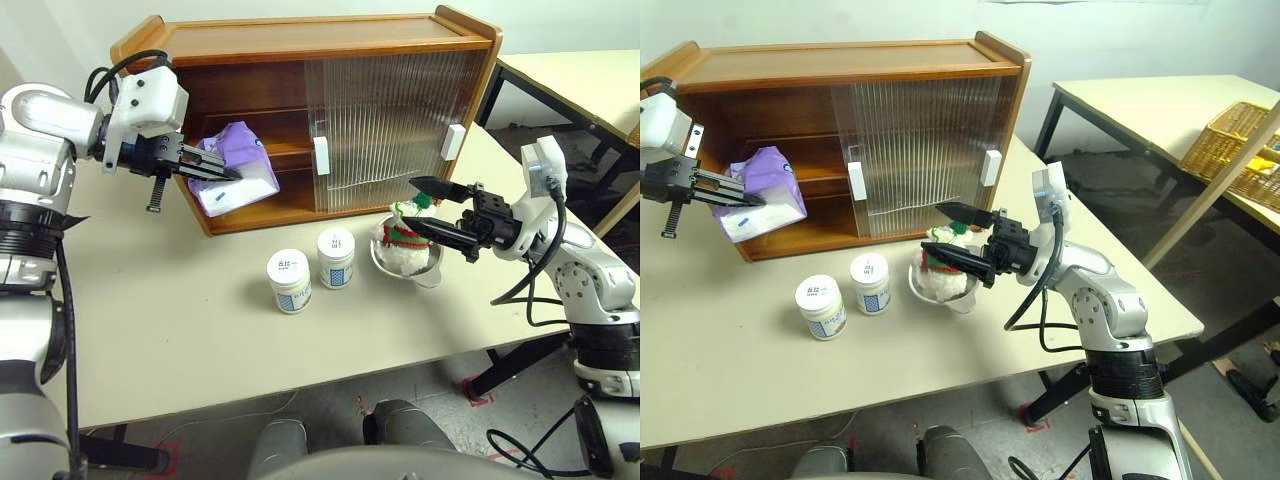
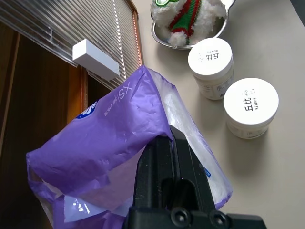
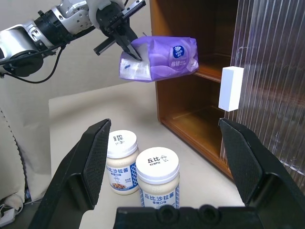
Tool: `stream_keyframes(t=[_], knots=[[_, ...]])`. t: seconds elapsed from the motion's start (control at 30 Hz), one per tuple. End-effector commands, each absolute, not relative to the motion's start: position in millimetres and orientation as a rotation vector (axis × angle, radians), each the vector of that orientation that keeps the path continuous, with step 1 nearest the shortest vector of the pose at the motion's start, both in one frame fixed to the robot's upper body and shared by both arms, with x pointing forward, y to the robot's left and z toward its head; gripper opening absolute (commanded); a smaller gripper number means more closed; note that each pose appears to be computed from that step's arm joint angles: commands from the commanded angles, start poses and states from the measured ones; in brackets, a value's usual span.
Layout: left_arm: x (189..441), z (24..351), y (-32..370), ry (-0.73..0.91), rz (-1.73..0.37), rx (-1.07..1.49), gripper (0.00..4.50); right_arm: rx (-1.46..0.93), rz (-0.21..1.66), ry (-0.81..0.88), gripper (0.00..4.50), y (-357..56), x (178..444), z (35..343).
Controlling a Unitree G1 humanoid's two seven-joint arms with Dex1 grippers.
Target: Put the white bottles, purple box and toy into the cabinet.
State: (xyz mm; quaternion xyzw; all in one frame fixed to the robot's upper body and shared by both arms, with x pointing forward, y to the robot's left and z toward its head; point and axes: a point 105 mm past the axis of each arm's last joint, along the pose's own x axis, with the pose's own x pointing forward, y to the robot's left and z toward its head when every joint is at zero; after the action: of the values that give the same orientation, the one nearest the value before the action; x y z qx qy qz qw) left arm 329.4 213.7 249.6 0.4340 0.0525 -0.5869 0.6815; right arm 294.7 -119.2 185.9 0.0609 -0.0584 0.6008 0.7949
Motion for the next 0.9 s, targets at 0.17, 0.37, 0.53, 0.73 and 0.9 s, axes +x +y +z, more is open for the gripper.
stream_keyframes(t=[0.17, 0.37, 0.53, 0.73, 0.9], knots=[[332, 253, 202, 0.071, -1.357, 1.029, 0.04, 0.120, 1.287, -0.127, 4.50, -117, 294, 185], [332, 266, 190, 0.013, -1.378, 1.045, 0.04, 0.122, 1.286, -0.128, 4.50, -116, 293, 184], [337, 271, 192, -0.007, -1.353, 1.062, 0.04, 0.123, 1.289, -0.128, 4.50, -115, 293, 184], [353, 255, 211, 0.054, -1.285, 1.108, 0.04, 0.122, 1.289, -0.128, 4.50, -115, 293, 185], [366, 246, 218, 0.070, -1.234, 1.157, 0.04, 0.123, 1.287, -0.130, 4.50, -114, 293, 186]])
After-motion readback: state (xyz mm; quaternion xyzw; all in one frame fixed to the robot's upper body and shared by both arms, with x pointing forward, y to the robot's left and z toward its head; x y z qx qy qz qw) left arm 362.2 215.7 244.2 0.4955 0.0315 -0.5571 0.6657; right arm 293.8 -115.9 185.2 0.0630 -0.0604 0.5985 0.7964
